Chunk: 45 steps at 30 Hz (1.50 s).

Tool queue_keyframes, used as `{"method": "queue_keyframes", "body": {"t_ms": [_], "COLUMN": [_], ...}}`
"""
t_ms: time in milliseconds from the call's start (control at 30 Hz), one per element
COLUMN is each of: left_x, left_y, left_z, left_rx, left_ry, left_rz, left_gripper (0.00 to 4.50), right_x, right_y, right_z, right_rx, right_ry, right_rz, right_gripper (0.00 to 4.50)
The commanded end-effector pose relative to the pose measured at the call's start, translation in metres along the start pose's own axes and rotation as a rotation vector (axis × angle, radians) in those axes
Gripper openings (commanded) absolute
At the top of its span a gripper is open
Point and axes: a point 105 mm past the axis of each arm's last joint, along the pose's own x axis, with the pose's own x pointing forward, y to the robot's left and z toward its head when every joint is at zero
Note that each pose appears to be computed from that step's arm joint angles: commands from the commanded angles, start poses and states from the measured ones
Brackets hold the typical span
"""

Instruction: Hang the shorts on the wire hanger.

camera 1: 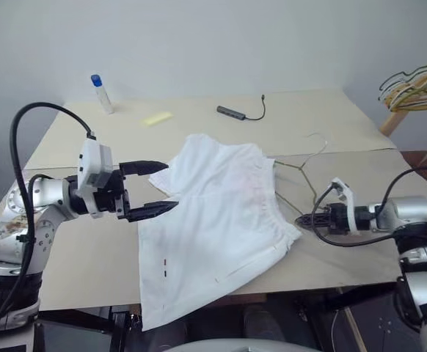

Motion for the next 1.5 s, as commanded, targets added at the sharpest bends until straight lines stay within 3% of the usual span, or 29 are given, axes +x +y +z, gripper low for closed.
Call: {"method": "queue_keyframes", "body": {"t_ms": [33,267,433,667,1000,1100,1500], "left_x": [0.000,0.009,0.013,0.022,0.060,0.063,0.070], "left_y": [0.008,0.035,0.065,0.075,0.068,0.075,0.073], "left_z": [0.009,0.017,0.032,0.041,-0.004,-0.021,-0.027], "left_rx": [0.058,0.142,0.260,0.396,0.583,0.668,0.616], "left_ry": [-0.016,-0.027,-0.012,0.041,0.290,0.399,0.363], "left_rz": [0.009,0.010,0.044,-0.068,-0.300,-0.299,-0.297], "left_gripper": [4.46,4.46,4.46,4.46,4.46,3.90,0.01], "right_x": [-0.021,-0.027,-0.023,-0.013,-0.005,-0.006,-0.010], "right_y": [0.013,0.063,0.100,0.134,0.153,0.157,0.167], "right_z": [0.032,0.078,0.083,0.072,0.072,0.072,0.075], "right_rx": [-0.232,-0.723,-1.156,-1.269,-1.268,-1.252,-1.143], "right_ry": [-0.087,-0.183,-0.106,-0.028,0.041,0.047,0.044], "right_rz": [-0.064,-0.218,-0.311,-0.188,-0.092,-0.072,-0.024], "right_gripper": [0.00,0.00,0.00,0.00,0.00,0.00,0.00]}}
